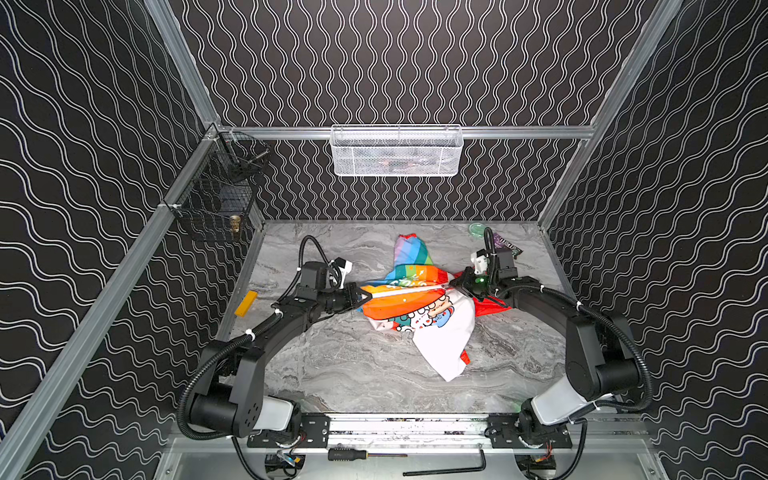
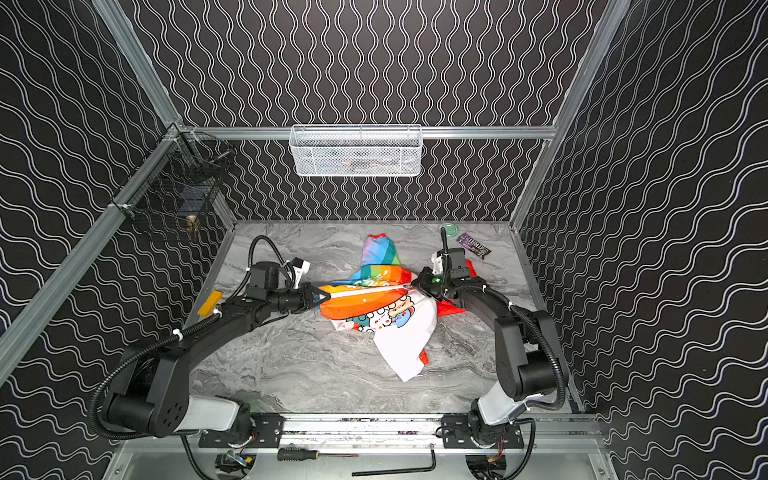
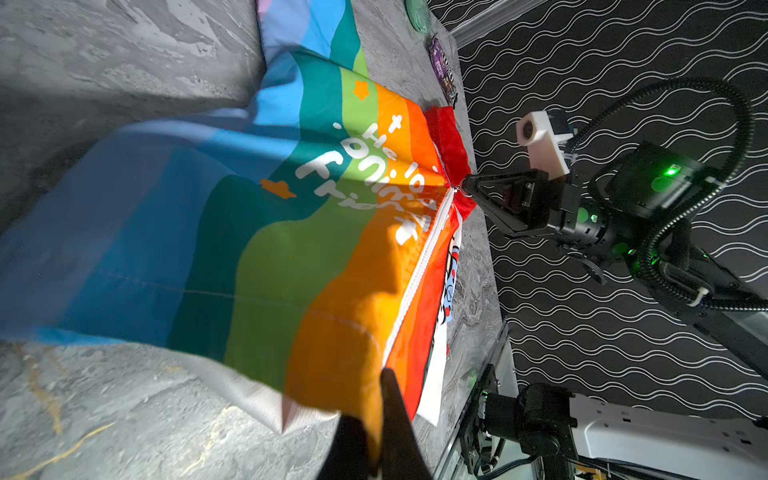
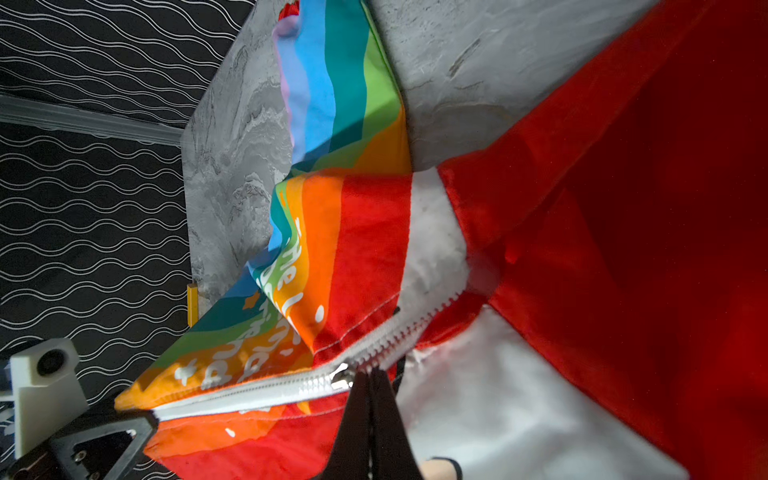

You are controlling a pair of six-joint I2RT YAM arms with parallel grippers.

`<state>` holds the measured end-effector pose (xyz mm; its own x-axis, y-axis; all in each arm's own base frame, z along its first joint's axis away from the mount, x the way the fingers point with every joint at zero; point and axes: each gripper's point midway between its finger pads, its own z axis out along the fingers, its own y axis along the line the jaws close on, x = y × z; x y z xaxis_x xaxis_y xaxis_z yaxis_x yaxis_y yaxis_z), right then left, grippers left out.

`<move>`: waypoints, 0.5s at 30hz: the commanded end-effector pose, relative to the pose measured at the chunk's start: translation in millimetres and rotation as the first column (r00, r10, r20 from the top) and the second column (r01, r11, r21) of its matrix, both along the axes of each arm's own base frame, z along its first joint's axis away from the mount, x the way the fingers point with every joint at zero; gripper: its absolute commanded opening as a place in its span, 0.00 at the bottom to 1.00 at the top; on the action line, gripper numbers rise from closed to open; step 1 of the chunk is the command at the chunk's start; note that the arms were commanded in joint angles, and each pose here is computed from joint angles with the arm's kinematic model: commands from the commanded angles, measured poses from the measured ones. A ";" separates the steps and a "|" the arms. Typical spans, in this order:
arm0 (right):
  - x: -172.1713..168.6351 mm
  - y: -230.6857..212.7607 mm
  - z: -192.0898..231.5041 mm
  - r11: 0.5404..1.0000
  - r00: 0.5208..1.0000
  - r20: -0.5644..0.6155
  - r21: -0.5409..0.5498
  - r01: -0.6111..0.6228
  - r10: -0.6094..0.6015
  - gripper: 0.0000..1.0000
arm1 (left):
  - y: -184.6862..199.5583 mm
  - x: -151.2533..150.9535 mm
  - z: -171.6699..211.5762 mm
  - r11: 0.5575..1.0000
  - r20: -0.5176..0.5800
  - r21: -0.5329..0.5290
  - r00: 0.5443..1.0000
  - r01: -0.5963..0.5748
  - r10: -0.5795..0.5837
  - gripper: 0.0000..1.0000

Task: Zip up the jacket
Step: 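Drag the slider farther up the zipper toward the red hood with the right gripper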

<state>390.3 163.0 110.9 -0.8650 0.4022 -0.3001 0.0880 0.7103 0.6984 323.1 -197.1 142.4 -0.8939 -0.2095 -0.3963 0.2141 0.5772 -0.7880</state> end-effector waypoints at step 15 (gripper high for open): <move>2.6 -20.9 1.9 0.999 0.999 0.015 -0.023 0.034 -0.033 0.00 | 0.9 3.3 5.6 1.000 0.034 0.009 0.999 0.002 -0.003 0.00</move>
